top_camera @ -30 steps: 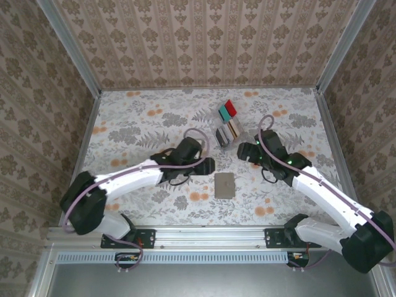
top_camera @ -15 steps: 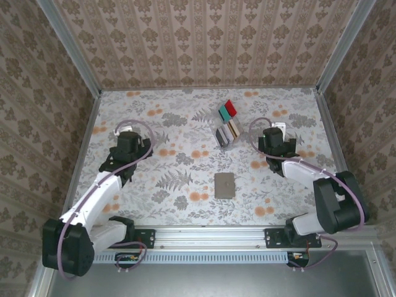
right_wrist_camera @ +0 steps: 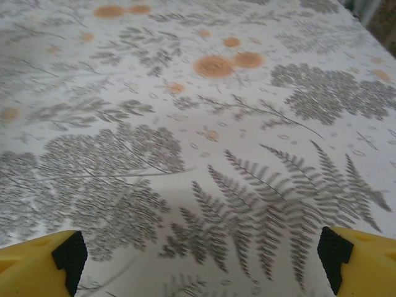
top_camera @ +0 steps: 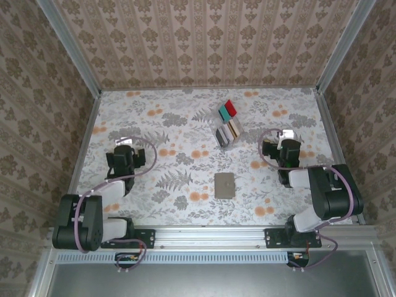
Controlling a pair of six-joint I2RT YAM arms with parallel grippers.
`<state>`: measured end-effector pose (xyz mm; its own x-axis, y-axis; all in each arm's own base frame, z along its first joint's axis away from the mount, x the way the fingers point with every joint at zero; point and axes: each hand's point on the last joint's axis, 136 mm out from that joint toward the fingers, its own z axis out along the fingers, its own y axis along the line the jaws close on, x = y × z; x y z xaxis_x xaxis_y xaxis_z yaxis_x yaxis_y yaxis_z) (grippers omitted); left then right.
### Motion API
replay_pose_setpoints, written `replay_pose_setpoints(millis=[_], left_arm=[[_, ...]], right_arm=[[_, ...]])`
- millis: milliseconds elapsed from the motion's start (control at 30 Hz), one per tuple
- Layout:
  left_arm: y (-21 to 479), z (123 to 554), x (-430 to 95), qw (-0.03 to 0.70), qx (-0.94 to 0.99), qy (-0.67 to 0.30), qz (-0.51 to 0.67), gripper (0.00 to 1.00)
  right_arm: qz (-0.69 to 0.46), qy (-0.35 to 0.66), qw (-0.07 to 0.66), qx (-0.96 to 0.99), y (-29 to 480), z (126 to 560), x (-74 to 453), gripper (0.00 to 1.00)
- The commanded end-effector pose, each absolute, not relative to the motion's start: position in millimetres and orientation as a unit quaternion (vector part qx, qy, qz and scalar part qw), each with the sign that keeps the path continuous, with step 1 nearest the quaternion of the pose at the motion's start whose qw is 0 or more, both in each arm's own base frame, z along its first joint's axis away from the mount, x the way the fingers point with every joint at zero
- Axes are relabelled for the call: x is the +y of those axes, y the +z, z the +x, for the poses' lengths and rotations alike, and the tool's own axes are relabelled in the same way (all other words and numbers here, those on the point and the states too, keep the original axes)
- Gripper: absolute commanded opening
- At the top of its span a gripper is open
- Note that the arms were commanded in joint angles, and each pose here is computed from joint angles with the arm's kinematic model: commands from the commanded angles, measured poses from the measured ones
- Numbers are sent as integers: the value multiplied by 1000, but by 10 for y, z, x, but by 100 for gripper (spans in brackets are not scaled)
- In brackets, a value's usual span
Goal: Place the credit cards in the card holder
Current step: Reset both arms
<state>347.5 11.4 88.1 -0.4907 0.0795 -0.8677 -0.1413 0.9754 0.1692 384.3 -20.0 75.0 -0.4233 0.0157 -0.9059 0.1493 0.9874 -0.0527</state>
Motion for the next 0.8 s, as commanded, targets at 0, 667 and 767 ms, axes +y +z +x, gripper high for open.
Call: replay_pose_setpoints(millis=[0, 667, 767], left_arm=[[1269, 3754, 45, 589, 803, 89, 2, 100], [968, 3952, 145, 573, 814, 89, -11, 100], [968, 3952, 140, 573, 814, 89, -11, 100]], right_arm=[[45, -40, 576, 815, 990, 3982, -115, 99], [55, -48, 577, 813, 1000, 3971, -155, 100], [55, -48, 577, 813, 997, 3971, -157, 100]])
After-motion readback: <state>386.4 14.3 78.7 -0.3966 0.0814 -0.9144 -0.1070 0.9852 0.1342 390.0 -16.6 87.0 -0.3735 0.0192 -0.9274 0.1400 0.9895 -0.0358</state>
